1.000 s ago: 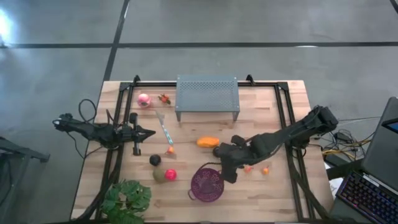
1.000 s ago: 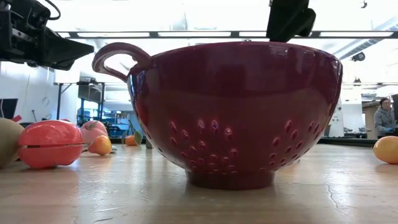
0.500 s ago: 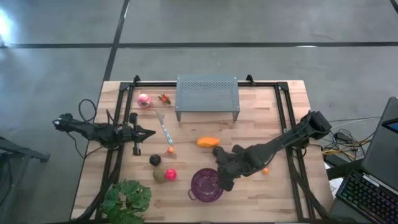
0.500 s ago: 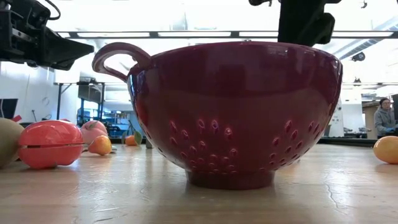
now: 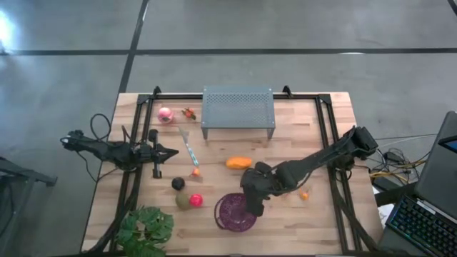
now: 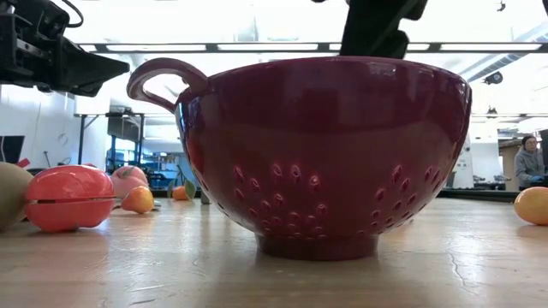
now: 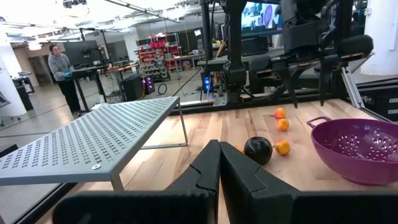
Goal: Pick & Place Fruit
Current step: Put the purple bowl on the shelf
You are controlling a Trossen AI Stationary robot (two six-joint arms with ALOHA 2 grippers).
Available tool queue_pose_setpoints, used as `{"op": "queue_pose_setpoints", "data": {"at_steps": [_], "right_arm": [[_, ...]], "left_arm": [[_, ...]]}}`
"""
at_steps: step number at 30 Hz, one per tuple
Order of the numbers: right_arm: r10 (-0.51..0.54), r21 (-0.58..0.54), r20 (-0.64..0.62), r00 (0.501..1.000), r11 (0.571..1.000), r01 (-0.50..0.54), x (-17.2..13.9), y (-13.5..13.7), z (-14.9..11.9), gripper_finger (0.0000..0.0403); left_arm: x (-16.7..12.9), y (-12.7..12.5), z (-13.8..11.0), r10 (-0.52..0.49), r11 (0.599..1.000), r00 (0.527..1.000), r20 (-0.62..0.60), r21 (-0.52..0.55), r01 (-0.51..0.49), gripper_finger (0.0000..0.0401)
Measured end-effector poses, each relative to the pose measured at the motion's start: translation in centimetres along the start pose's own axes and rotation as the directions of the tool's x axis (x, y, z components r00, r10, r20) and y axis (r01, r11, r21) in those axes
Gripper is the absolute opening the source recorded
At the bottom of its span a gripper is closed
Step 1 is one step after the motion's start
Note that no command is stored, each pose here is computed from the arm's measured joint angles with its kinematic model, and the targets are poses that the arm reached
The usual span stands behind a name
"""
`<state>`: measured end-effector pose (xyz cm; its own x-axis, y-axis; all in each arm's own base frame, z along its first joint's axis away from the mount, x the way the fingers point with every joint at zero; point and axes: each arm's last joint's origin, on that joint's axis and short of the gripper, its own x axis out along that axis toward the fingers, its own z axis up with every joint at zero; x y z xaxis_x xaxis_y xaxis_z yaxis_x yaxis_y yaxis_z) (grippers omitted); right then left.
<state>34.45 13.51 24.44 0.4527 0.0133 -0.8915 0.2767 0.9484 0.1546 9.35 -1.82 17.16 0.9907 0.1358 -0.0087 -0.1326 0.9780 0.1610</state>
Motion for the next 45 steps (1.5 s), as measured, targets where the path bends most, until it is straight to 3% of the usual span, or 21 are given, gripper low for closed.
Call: {"op": "queue_pose_setpoints", "data": {"at_steps": [6,19,45], "right_arm": [[0.05,-0.023,-0.021,0.999,0.998,-0.051,1.3,-0.5,0.9,0.0168],[0.015,-0.078,-0.095,0.995,0.997,-0.022,4.5,-0.4,0.3,0.0184],[-0.004,-0.077,-0.126,0.992,0.997,-0.006,5.7,-0.4,-0.1,0.0093]], "left_arm": [[0.0,0.0,0.0,0.0,1.0,1.0,0.002,-0.001,0.0,0.0012],[0.0,0.0,0.0,0.0,1.0,1.0,0.001,-0.001,0.0,0.0012],[0.0,0.0,0.0,0.0,1.0,1.0,0.0,0.0,0.0,0.0012]]}}
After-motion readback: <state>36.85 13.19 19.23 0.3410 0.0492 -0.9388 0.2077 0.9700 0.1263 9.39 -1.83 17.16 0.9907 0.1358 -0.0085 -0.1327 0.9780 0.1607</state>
